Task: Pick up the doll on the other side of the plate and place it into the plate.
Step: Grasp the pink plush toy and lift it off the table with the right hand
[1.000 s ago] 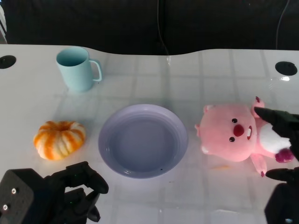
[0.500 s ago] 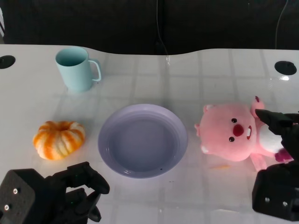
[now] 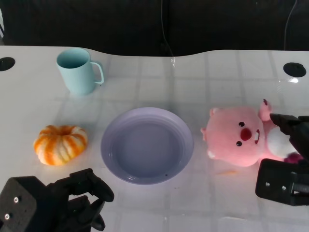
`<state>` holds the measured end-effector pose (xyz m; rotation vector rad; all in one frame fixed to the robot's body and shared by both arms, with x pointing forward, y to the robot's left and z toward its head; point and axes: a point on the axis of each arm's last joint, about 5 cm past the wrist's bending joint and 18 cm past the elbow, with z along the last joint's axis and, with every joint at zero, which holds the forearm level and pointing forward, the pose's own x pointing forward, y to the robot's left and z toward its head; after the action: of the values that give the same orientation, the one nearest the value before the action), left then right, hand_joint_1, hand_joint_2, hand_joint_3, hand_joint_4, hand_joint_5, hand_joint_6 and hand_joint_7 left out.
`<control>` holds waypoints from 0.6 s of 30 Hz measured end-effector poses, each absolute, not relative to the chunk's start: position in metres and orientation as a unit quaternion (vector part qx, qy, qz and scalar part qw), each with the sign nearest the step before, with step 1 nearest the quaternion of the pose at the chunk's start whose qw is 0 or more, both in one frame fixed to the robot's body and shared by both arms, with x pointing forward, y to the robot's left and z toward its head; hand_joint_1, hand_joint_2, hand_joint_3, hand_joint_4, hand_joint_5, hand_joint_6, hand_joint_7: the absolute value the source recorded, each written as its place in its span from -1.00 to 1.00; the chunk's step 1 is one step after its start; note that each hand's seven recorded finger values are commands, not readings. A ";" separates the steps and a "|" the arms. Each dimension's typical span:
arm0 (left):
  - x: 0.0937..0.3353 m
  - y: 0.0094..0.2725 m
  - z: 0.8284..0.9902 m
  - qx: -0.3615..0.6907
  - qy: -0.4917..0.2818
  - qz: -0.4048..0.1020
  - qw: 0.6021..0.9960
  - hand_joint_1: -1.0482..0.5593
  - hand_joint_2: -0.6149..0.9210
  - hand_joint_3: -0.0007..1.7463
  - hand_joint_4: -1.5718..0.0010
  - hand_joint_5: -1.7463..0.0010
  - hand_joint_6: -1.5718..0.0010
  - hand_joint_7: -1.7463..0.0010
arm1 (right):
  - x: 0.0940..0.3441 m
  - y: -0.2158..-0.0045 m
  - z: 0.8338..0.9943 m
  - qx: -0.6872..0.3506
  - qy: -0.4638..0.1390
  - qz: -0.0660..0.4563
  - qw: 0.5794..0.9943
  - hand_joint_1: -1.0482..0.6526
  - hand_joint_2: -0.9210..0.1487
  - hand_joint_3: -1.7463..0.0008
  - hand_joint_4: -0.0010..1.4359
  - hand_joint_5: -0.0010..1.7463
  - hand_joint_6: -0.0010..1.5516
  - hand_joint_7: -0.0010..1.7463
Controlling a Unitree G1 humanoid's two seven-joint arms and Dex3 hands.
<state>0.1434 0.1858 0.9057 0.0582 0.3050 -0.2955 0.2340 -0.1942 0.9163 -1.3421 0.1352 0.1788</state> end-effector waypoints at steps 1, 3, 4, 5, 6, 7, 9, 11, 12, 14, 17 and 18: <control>0.143 0.186 0.906 0.029 0.151 -0.146 0.977 0.12 0.99 -0.35 0.23 -0.82 0.28 -0.62 | 0.236 -0.193 0.915 -0.622 0.064 0.086 0.776 -0.18 -0.67 1.00 -0.87 -0.72 -0.66 -0.99; 0.143 0.186 0.905 0.029 0.152 -0.146 0.977 0.12 0.98 -0.34 0.22 -0.80 0.27 -0.61 | 0.241 -0.193 0.912 -0.626 0.070 0.091 0.771 -0.19 -0.67 1.00 -0.86 -0.74 -0.65 -0.99; 0.143 0.186 0.905 0.029 0.152 -0.146 0.977 0.11 0.98 -0.34 0.21 -0.81 0.27 -0.61 | 0.244 -0.192 0.910 -0.629 0.073 0.094 0.768 -0.22 -0.69 0.99 -0.85 -0.76 -0.65 -0.99; 0.143 0.186 0.905 0.029 0.152 -0.146 0.977 0.11 0.98 -0.34 0.21 -0.81 0.27 -0.60 | 0.246 -0.191 0.908 -0.632 0.077 0.097 0.765 -0.23 -0.70 0.99 -0.85 -0.76 -0.64 -0.99; 0.143 0.186 0.905 0.028 0.153 -0.146 0.977 0.11 0.98 -0.33 0.21 -0.82 0.27 -0.61 | 0.248 -0.191 0.906 -0.635 0.081 0.099 0.762 -0.24 -0.71 0.99 -0.85 -0.77 -0.65 -0.99; 0.142 0.186 0.905 0.028 0.153 -0.146 0.977 0.11 0.97 -0.33 0.21 -0.83 0.26 -0.61 | 0.250 -0.190 0.904 -0.638 0.084 0.100 0.759 -0.25 -0.71 0.99 -0.84 -0.78 -0.64 -0.99; 0.141 0.185 0.905 0.026 0.156 -0.146 0.977 0.11 0.96 -0.32 0.20 -0.83 0.26 -0.61 | 0.253 -0.189 0.901 -0.642 0.087 0.103 0.755 -0.26 -0.72 0.99 -0.83 -0.78 -0.64 -0.99; 0.140 0.185 0.905 0.025 0.160 -0.144 0.976 0.11 0.95 -0.29 0.20 -0.82 0.26 -0.60 | 0.256 -0.188 0.898 -0.643 0.088 0.103 0.753 -0.26 -0.74 0.99 -0.82 -0.79 -0.63 -0.99; 0.140 0.185 0.905 0.026 0.160 -0.143 0.976 0.11 0.93 -0.27 0.19 -0.80 0.25 -0.59 | 0.258 -0.188 0.898 -0.644 0.088 0.104 0.753 -0.26 -0.74 0.99 -0.81 -0.79 -0.63 -0.99; 0.140 0.184 0.906 0.029 0.160 -0.140 0.977 0.12 0.89 -0.22 0.16 -0.78 0.23 -0.56 | 0.262 -0.186 0.896 -0.644 0.088 0.106 0.752 -0.27 -0.74 0.99 -0.79 -0.80 -0.62 -0.99; 0.139 0.184 0.906 0.032 0.161 -0.138 0.977 0.11 0.88 -0.19 0.15 -0.76 0.21 -0.54 | 0.268 -0.185 0.892 -0.638 0.094 0.109 0.757 -0.28 -0.77 0.99 -0.76 -0.82 -0.61 -0.99; 0.138 0.184 0.906 0.033 0.161 -0.138 0.977 0.10 0.87 -0.18 0.16 -0.77 0.21 -0.54 | 0.270 -0.185 0.890 -0.638 0.096 0.109 0.756 -0.29 -0.77 0.99 -0.74 -0.82 -0.59 -0.98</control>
<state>0.1384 0.1837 0.9056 0.0666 0.3240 -0.2777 0.2697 -0.1850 0.8904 -1.3917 0.2082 0.2376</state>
